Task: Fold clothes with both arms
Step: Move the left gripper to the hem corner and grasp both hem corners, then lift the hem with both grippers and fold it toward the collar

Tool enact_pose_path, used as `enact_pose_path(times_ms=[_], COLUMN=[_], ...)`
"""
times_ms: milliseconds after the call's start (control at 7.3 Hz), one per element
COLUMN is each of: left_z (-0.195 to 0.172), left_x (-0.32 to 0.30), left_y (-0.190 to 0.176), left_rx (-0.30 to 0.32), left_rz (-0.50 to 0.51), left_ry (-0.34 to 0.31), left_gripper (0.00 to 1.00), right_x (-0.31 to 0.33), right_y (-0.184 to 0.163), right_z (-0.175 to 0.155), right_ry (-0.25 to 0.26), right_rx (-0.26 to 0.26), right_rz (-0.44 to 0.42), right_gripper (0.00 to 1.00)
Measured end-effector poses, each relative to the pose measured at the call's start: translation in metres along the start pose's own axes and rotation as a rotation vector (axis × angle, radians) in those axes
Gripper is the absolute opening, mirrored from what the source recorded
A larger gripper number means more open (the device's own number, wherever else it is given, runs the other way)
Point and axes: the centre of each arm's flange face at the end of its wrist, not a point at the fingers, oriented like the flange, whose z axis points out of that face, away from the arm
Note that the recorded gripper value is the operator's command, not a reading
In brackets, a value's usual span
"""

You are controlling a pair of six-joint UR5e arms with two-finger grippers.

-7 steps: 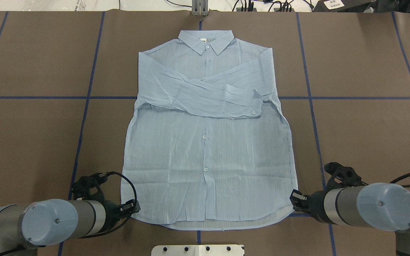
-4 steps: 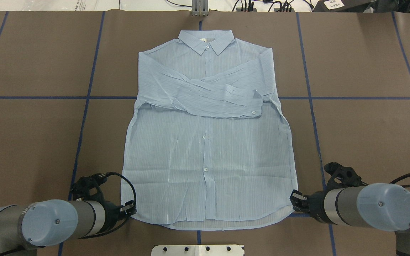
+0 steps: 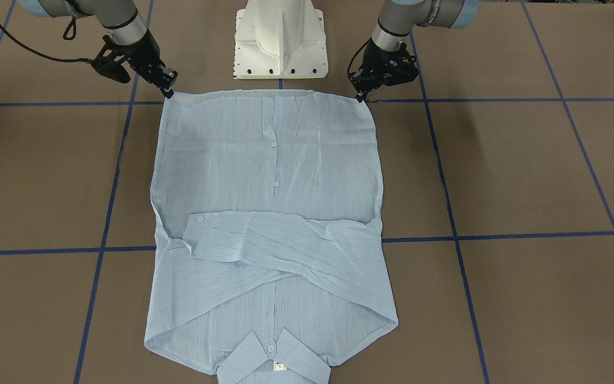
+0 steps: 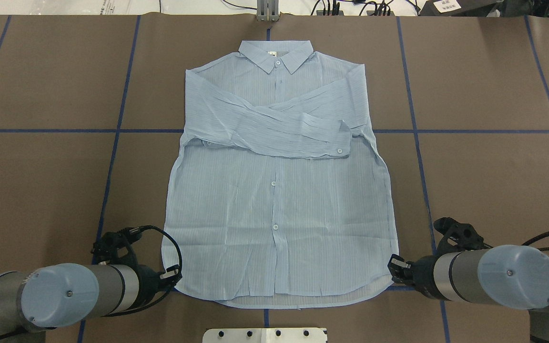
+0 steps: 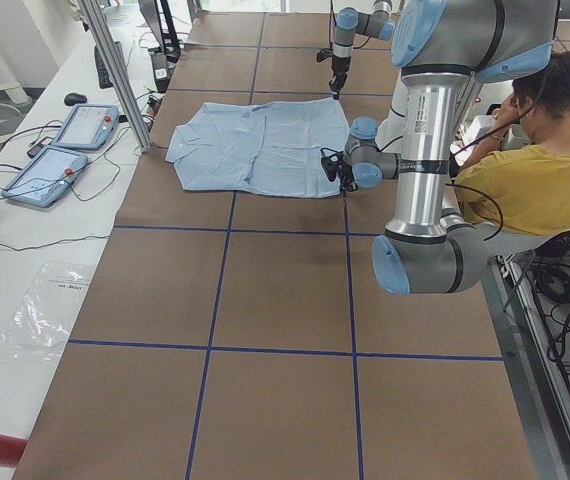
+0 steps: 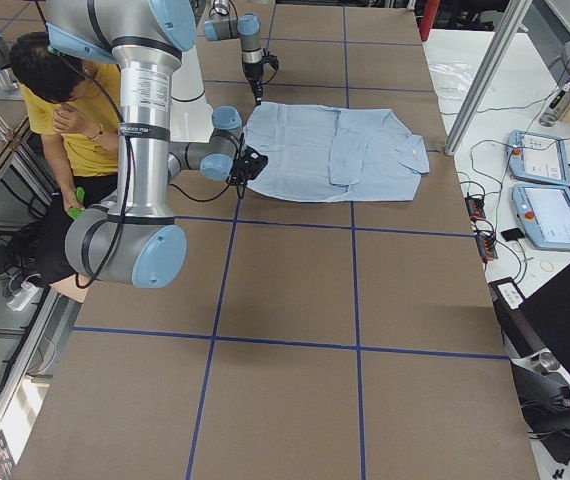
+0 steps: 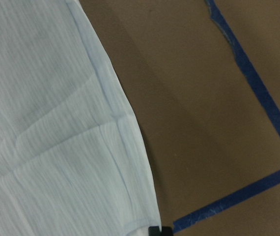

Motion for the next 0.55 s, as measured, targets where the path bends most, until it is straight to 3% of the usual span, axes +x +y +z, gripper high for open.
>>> enact_pose_path(times_ms=[548], left_z=[-0.063], left_x=[0.021], left_y=[0.019], left_rx=[-0.037], left_rz=[-0.027], left_ry=[0.051], left_gripper=[0.0], right_x=[0.002], right_y=[0.004], right_z=[-0.026], right_ry=[-0.023], right_rx=[-0.015], right_rz=[-0.002], right_gripper=[0.0])
